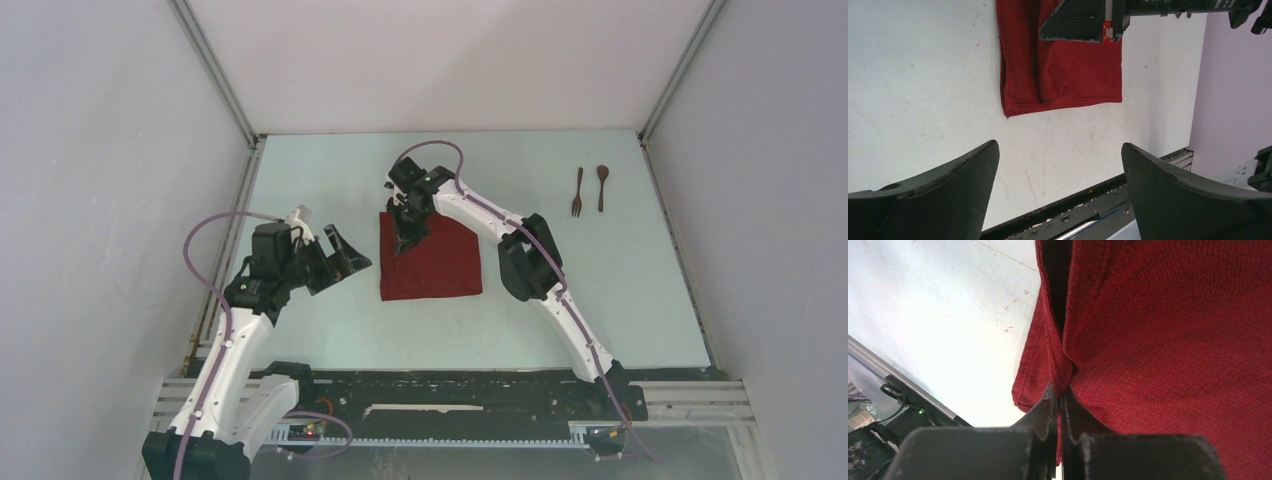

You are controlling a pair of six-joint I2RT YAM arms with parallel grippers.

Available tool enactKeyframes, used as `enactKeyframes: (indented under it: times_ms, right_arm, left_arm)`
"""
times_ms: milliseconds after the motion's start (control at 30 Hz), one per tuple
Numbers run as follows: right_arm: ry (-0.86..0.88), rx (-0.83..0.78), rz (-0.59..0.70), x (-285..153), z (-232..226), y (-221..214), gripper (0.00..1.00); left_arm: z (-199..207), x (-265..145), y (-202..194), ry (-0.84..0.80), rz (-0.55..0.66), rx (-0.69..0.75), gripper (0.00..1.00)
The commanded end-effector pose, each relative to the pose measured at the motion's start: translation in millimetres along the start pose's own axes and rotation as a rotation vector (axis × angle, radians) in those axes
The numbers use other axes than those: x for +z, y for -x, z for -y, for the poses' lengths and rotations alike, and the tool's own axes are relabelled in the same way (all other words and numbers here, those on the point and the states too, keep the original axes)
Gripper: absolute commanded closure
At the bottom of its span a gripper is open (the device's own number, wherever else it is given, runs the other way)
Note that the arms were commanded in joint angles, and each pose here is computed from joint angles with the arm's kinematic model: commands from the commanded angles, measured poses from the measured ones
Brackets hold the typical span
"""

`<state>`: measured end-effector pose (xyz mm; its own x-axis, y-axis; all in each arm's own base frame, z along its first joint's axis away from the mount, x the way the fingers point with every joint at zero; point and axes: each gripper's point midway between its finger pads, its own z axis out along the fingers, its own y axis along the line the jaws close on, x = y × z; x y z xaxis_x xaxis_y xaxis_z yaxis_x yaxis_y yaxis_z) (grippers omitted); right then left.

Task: Fold the napkin into a case and place the utensils inside
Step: Fold the rectangle-folded napkin at the center of the board.

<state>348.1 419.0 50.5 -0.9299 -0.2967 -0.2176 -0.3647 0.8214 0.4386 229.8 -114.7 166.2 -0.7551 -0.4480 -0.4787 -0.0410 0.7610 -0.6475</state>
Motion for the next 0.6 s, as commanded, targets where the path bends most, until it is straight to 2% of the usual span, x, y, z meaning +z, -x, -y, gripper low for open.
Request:
enactKeyframes:
  times_ms: [0,567]
  right_arm:
    - [0.087,0.017,0.008,1,-18,5,1.0]
    - [0.105,0.057,-0.009,14,-11,7,1.0]
  left_arm:
    - [5,-3,7,-0.02,0.023,0.032,0.0]
    - [1,-1,6,-0.011,0.018,0.021,0.0]
